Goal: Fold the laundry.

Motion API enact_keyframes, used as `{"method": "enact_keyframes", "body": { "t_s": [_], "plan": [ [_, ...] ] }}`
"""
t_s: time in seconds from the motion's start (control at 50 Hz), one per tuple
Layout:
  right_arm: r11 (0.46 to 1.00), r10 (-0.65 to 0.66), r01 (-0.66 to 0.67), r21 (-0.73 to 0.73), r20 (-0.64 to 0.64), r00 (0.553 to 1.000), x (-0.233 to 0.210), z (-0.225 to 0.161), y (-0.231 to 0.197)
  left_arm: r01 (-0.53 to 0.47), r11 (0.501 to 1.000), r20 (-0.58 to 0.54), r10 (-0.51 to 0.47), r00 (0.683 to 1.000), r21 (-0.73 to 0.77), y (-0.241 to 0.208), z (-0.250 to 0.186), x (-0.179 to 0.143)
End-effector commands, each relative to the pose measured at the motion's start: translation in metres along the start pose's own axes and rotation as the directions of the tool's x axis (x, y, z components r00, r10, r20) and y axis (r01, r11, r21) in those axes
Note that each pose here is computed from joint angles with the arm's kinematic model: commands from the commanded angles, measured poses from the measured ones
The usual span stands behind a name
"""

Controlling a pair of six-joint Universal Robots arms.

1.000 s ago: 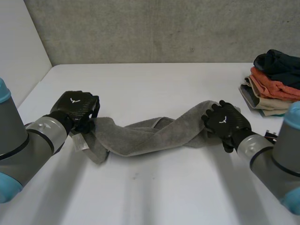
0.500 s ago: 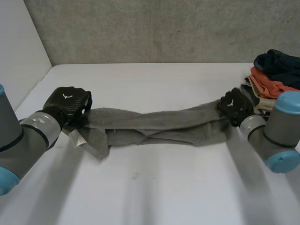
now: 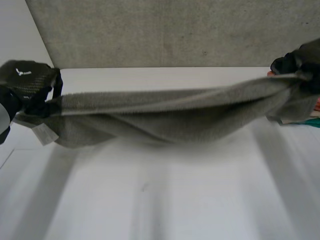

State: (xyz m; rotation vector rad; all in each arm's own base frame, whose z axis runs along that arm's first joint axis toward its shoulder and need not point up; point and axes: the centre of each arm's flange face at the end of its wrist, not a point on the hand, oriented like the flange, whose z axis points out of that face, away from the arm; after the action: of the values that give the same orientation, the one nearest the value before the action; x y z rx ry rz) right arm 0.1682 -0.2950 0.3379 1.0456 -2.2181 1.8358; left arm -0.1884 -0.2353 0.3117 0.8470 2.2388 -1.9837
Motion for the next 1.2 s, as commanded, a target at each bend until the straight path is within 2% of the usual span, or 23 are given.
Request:
{"method": "enact_keyframes", "body": {
  "t_s": [0.02,0.06,0.12,0.2,0.26,0.28,0.3,0.34,0.36,0.38,0.42,0.44,0.46,0.54,0.66,0.78,0.82,0.88,0.96,1.2],
  "plan": [
    [0.991,0.001,0.02,-0.136,0.152,0.988,-0.022,0.024,0.04,-0.019,0.989,-0.072,0.009,0.997,-0.145,0.041,0.029,0.014],
    [0.985,0.018,0.012,-0.172,0.172,0.985,-0.027,0.035,0.052,-0.021,0.982,-0.091,0.004,0.996,-0.186,0.058,0.047,0.019],
    [0.982,0.021,0.012,-0.189,0.171,0.985,-0.03,0.048,0.061,-0.024,0.985,-0.085,0.01,0.996,-0.17,0.066,0.07,0.02],
    [0.989,-0.001,0.014,-0.148,0.083,0.997,-0.021,0.082,0.07,-0.041,0.998,-0.027,0.04,0.999,-0.042,0.055,0.113,0.01],
    [1.0,0.013,-0.013,0.003,-0.025,1.0,-0.02,0.105,0.048,-0.069,0.985,0.074,0.058,0.996,0.159,0.017,0.14,-0.009],
    [0.992,0.042,-0.031,0.121,-0.091,0.995,-0.015,0.113,0.029,-0.079,0.973,0.105,0.057,0.993,0.218,0.005,0.145,-0.015],
    [0.981,0.061,-0.037,0.189,-0.122,0.991,-0.014,0.117,0.019,-0.11,0.936,0.165,0.057,0.985,0.333,-0.022,0.149,-0.025],
    [0.945,0.108,-0.043,0.325,-0.185,0.977,-0.005,0.122,0.0,-0.146,0.885,0.224,0.049,0.973,0.441,-0.047,0.151,-0.032],
    [0.89,0.158,-0.037,0.454,-0.231,0.96,0.003,0.126,-0.015,-0.161,0.858,0.25,0.04,0.967,0.488,-0.058,0.151,-0.035],
    [0.861,0.181,-0.025,0.508,-0.259,0.949,0.009,0.126,-0.021,-0.19,0.799,0.306,0.007,0.952,0.571,-0.075,0.15,-0.042],
    [0.768,0.233,0.009,0.64,-0.293,0.927,0.019,0.124,-0.037,-0.206,0.755,0.341,-0.025,0.94,0.623,-0.086,0.149,-0.046],
    [0.754,0.238,0.018,0.657,-0.298,0.924,0.02,0.123,-0.039,-0.213,0.722,0.356,-0.049,0.933,0.658,-0.092,0.149,-0.047],
    [0.744,0.239,0.026,0.667,-0.303,0.923,0.021,0.122,-0.041,-0.211,0.718,0.354,-0.052,0.934,0.663,-0.092,0.148,-0.044],
    [0.758,0.231,0.016,0.652,-0.292,0.928,0.017,0.129,-0.036,-0.184,0.765,0.328,-0.038,0.944,0.617,-0.076,0.15,-0.037],
    [0.831,0.196,-0.065,0.553,-0.183,0.963,-0.013,0.15,-0.008,-0.123,0.87,0.262,-0.007,0.965,0.478,-0.03,0.157,-0.019],
    [0.915,0.187,-0.151,0.374,-0.063,0.98,-0.053,0.179,0.054,-0.068,0.941,0.162,0.015,0.987,0.33,0.028,0.157,0.015],
    [0.934,0.185,-0.162,0.319,-0.041,0.982,-0.065,0.183,0.072,-0.051,0.964,0.109,0.023,0.994,0.26,0.053,0.155,0.036],
    [0.968,0.153,-0.149,0.203,-0.006,0.988,-0.084,0.183,0.102,-0.042,0.98,0.038,0.035,0.999,0.195,0.076,0.149,0.063],
    [0.989,0.091,-0.092,0.117,0.019,0.996,-0.097,0.174,0.117,-0.039,0.989,-0.001,0.04,0.999,0.141,0.092,0.136,0.076],
    [0.994,0.104,-0.1,-0.049,0.094,0.99,-0.104,0.15,0.125,-0.045,0.982,0.021,0.042,0.999,0.186,0.07,0.116,0.065]
  ]
}}
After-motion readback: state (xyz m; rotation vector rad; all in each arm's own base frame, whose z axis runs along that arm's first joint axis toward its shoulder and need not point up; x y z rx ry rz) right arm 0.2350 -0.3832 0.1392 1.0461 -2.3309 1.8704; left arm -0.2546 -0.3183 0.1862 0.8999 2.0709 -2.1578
